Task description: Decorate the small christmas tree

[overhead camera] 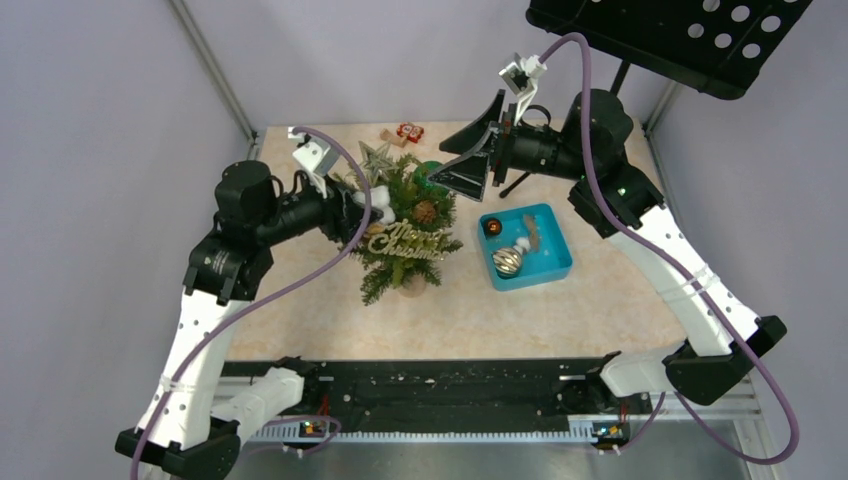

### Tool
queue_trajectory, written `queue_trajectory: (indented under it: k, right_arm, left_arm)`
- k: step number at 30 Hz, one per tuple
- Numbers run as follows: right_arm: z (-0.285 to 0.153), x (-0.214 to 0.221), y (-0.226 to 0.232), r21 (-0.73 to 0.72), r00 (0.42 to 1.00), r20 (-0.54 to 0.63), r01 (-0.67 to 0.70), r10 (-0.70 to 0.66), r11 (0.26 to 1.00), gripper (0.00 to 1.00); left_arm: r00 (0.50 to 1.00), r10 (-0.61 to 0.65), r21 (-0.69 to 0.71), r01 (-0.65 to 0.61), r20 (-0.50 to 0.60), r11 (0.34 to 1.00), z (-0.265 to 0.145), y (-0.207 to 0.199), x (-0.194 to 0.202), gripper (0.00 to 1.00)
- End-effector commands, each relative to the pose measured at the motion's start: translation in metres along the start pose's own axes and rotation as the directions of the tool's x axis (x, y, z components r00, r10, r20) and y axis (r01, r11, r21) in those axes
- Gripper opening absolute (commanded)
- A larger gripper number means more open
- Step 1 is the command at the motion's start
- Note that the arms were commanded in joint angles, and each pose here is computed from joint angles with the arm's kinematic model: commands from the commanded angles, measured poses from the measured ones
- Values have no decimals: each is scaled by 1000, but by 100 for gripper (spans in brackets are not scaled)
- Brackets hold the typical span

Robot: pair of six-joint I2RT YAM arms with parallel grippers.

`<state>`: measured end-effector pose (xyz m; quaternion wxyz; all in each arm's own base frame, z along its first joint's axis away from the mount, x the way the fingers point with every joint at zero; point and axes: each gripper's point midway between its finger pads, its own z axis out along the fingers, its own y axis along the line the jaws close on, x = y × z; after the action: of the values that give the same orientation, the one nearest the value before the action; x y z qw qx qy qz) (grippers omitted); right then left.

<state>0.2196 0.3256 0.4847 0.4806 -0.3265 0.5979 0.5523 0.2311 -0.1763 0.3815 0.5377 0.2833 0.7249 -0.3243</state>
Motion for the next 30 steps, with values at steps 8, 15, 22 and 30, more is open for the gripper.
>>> queue_trajectory:
  k: [8, 15, 22, 30]
  right_arm:
    - [-1, -10, 14, -41, 999, 33, 25, -24, 999, 98]
    - [1, -7, 10, -37, 1000, 24, 20, -19, 999, 98]
    - [3, -3, 7, -32, 1000, 12, 5, -4, 999, 97]
    - [4, -2, 8, -41, 1000, 6, 3, -3, 999, 97]
  left_arm:
    - [998, 34, 2, -34, 56, 999, -12, -6, -19, 65]
    - [998, 26, 24, -27, 53, 999, -17, -12, -17, 70]
    - [997, 39, 43, -42, 72, 998, -24, -20, -24, 75]
    - [993, 57, 29, -61, 107, 998, -30, -22, -35, 78]
